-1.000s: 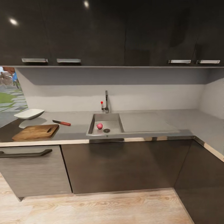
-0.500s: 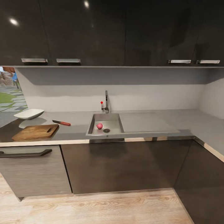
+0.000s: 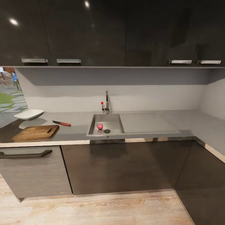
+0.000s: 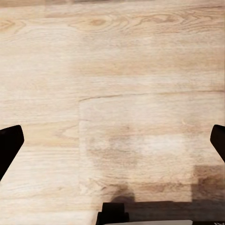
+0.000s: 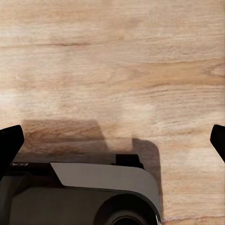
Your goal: In the kitchen, take the Vidalia onion out of the sink, dice it on the chopping board with the paring knife, put the diced onion into the bowl on the countertop, then place both the paring knife and the chopping board into the sink.
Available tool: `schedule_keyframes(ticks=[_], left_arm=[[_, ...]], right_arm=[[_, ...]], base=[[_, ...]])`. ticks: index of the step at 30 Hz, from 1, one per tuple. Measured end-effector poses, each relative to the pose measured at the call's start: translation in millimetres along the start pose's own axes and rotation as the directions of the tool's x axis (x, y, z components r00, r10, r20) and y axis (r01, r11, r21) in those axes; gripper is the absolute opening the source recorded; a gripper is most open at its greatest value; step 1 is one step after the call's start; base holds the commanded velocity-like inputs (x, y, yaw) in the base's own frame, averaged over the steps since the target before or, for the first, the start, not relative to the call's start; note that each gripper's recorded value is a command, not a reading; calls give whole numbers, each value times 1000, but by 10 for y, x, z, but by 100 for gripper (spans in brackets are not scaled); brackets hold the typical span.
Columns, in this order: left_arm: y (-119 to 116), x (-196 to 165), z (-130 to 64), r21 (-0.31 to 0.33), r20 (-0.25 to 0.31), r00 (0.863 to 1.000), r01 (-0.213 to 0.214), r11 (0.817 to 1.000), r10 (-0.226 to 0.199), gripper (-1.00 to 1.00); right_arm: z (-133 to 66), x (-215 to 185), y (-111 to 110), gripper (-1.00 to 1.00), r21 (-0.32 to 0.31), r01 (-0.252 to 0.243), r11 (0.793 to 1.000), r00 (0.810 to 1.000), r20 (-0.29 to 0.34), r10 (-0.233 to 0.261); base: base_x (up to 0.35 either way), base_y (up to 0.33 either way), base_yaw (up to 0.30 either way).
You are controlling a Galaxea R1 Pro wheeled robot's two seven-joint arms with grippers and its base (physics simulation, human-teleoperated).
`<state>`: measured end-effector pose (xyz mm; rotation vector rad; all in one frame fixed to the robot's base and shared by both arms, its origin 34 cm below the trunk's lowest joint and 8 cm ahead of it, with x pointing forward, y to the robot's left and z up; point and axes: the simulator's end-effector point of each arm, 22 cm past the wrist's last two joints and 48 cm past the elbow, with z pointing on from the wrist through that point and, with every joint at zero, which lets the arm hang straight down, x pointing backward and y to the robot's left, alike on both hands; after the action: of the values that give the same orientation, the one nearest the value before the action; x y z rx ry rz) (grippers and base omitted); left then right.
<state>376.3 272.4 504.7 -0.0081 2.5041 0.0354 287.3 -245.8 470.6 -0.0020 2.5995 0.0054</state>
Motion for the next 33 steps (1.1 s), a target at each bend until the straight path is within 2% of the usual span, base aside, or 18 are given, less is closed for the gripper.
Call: schedule_keyframes(ticks=[9,25,27,29,30,31,33], left_arm=[[82,-1,0,-9,0,1000,-7,1000,7,100],[86,32,-4,-9,-7,1000,-7,1000,7,100],[86,33,-4,-9,-7,1000,-7,1000,7,100],[86,34,-4,-10,-7,1000,-7,1000,6,100],[86,34,-4,-10,-7,1000,-6,1000,6,100],[87,29,-4,-10,-6,1000,-7,1000,7,100],[84,28,-3,-10,-6,1000,-6,1000,6,100]], right_arm=[[0,-1,2,100,-1,0,1000,1000,0,0],[7,-36,33,100,-3,-4,1000,1000,9,4],[34,-160,7,100,1,-4,1000,999,37,4],[77,-414,-15,100,4,-4,1000,996,92,3],[104,-632,-28,100,6,-3,1000,990,139,2],[128,-1098,-71,100,12,-1,1000,972,237,-2],[117,-1358,-128,100,20,2,1000,957,291,-8]], base=[[0,0,0],[0,0,0],[0,0,0],[0,0,0],[0,0,0],[0,0,0],[0,0,0]])
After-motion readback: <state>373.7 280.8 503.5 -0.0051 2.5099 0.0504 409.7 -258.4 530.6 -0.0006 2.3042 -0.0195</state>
